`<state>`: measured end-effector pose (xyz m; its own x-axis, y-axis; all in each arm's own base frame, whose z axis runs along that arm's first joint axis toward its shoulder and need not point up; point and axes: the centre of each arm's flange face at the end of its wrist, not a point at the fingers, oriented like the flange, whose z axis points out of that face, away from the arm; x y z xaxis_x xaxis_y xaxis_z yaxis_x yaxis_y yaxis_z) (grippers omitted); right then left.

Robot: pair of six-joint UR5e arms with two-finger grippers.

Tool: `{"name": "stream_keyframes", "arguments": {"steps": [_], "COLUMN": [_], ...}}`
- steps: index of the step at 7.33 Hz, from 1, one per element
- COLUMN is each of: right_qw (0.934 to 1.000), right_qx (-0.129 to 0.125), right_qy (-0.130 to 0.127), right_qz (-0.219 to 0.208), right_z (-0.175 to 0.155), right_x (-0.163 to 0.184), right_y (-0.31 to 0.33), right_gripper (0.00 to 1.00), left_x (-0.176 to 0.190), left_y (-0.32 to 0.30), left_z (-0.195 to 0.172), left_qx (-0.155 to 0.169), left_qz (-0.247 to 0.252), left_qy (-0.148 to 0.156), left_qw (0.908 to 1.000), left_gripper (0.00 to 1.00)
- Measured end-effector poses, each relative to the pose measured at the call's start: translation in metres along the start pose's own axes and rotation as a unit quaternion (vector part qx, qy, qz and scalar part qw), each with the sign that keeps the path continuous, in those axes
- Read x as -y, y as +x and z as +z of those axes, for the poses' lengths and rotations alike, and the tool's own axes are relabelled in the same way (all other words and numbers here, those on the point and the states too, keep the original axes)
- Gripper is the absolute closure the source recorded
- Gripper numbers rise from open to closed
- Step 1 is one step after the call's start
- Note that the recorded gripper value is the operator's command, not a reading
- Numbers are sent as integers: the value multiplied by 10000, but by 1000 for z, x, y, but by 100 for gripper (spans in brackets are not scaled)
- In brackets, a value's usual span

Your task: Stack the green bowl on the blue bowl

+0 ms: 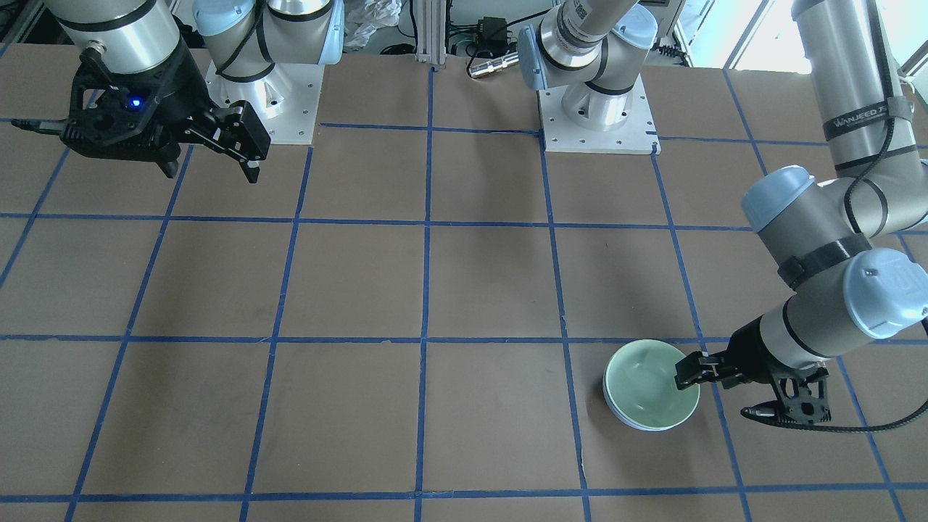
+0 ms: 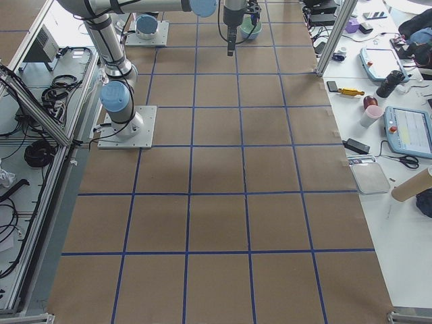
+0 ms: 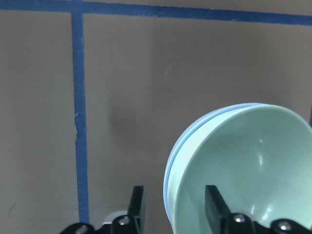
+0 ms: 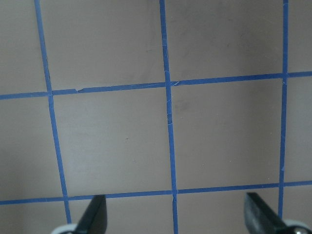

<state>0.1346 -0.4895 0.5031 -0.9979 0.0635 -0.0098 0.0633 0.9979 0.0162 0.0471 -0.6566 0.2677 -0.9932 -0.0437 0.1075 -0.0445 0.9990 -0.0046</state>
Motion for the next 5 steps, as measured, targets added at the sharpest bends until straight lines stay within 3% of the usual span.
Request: {"name": "stream_keyframes", "arguments": {"steps": [1,2,3,5], "right_qw": [10000,10000,10000,10000], "right_qx": [0,0,0,0], "right_qy": [-1,-3,-2,-1], "right_qz": [0,0,0,0], "right_z": [0,0,0,0], "right_x": [0,0,0,0], "right_y": [0,0,0,0], "right_gripper": [0,0,0,0], "left_x": [-4,-12,-26,-70], "left_y": [14,40,77,138], "left_z": [-17,-37,-62,-121], "left_qx": [39,192,412,549], "left_qz": [-46,-95,-89,-154], "left_qy": [76,119,145,208], "left_qw": [10000,9997,9990,9982], "left_gripper": [8,0,0,0]}}
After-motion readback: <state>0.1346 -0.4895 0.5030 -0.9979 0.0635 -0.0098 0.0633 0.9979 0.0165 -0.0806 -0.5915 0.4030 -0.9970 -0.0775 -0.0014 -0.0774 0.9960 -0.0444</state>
